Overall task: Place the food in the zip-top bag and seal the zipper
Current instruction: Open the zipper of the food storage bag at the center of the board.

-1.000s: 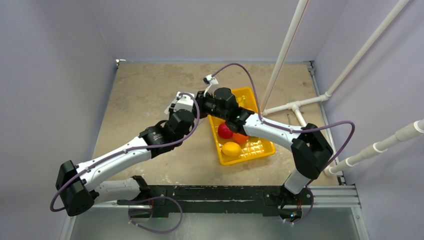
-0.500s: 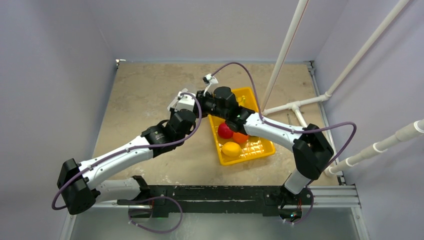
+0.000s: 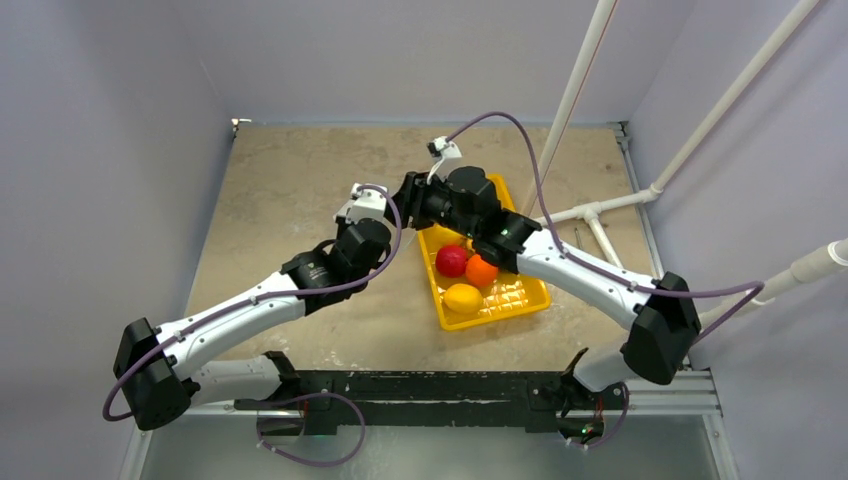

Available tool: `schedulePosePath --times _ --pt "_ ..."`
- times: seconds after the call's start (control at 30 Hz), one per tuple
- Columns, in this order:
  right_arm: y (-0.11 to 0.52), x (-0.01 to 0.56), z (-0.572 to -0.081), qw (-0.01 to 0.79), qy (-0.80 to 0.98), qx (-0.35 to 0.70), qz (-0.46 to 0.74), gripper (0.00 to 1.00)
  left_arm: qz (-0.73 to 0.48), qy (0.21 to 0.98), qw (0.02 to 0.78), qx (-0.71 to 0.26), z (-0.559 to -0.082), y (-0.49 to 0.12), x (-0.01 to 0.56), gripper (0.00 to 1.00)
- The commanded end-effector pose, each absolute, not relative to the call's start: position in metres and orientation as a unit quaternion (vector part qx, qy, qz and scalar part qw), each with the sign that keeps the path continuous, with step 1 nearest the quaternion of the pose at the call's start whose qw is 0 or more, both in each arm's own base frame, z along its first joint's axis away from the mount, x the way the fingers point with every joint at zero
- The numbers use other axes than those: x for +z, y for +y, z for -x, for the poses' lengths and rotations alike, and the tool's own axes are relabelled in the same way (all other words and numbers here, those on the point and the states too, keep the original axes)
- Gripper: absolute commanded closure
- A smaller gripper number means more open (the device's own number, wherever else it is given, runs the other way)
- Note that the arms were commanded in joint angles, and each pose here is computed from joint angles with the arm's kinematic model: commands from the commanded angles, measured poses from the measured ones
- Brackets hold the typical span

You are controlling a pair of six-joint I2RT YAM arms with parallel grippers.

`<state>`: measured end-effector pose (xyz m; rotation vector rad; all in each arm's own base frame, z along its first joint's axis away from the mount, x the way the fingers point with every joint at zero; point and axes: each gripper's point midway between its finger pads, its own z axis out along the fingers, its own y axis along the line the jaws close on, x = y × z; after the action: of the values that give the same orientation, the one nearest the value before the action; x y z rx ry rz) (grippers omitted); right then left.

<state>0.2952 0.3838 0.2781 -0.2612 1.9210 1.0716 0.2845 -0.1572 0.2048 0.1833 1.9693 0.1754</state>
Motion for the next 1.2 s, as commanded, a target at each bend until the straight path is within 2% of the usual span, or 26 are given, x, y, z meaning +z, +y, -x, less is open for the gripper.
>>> schedulePosePath --times 0.0,0.13,0.53,1.17 --pt "0.364 0.292 -0.291 0.465 0.778 0.414 0.088 0.44 -0.055 0.826 0.558 0.063 -0.288 -0.16 0.219 1.0" --pt "0.344 0.277 -0.287 0.457 0.802 0.379 0.07 0.39 -0.051 0.825 0.559 0.058 -0.287 -0.16 0.219 1.0" --pt "0.331 0.224 -0.26 0.386 0.839 0.382 0.039 0.37 -0.051 0.826 0.559 0.055 -0.289 -0.163 0.225 1.0" --pt "0.369 0.192 -0.274 0.342 0.838 0.426 -0.003 0.34 -0.041 0.826 0.56 0.047 -0.289 -0.165 0.226 1.0"
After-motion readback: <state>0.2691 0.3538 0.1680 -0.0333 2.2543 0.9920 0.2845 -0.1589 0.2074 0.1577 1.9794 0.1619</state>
